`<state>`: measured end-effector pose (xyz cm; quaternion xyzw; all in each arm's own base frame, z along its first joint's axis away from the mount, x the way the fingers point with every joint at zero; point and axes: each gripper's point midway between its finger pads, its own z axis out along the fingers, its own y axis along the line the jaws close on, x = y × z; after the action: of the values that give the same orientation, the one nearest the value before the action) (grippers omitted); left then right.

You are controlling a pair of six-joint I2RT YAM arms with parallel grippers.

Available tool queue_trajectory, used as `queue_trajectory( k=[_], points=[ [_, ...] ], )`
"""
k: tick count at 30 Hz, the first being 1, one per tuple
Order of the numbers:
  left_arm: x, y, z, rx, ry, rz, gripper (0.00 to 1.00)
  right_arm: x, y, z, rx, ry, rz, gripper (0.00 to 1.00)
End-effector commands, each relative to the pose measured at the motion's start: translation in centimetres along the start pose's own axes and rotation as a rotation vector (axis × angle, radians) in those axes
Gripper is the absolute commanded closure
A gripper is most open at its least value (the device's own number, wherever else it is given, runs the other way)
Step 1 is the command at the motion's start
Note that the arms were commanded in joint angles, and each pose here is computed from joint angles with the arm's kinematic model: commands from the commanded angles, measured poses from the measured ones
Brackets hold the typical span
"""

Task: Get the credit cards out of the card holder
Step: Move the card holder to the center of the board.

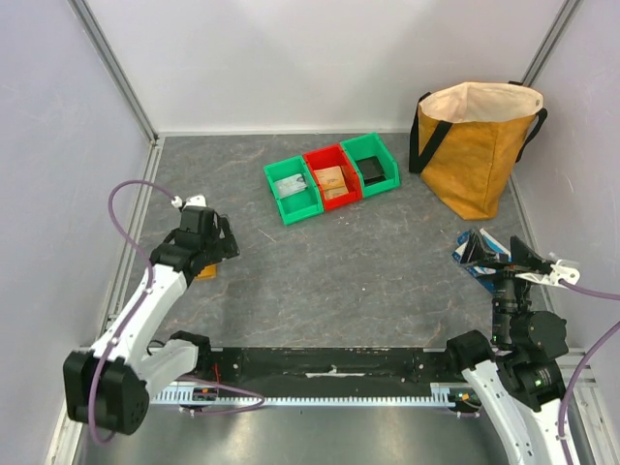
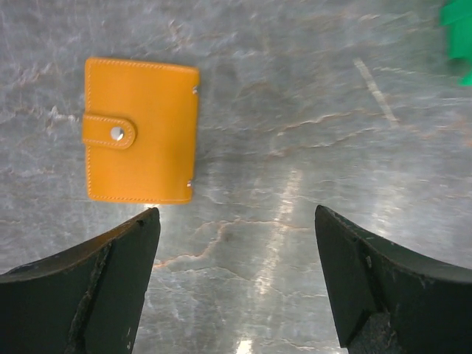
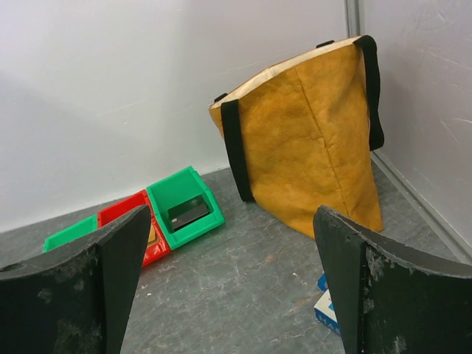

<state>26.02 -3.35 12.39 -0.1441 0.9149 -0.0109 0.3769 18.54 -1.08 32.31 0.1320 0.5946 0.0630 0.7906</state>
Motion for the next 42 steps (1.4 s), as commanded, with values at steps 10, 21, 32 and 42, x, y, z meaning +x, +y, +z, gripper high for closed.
queue_trajectory(
  k=[10,21,32,42],
  points=[
    [-0.4,6.3,6.0,-0.081,0.165,-0.239,0.12,0.1,1.3,-0.3,-0.077,0.01,0.003,0.02],
    [1.0,8.7,9.7,-0.109,0.311,-0.281,0.2,0.0,1.5,-0.4,-0.092,0.014,0.002,0.02],
    [3.4,3.8,9.3,0.082,0.406,-0.233,0.5,0.1,1.8,-0.4,-0.106,0.018,0.003,0.02],
    [8.0,-8.1,6.6,0.317,0.474,-0.189,0.53,0.3,2.2,-0.3,-0.121,0.03,-0.002,0.02]
  ],
)
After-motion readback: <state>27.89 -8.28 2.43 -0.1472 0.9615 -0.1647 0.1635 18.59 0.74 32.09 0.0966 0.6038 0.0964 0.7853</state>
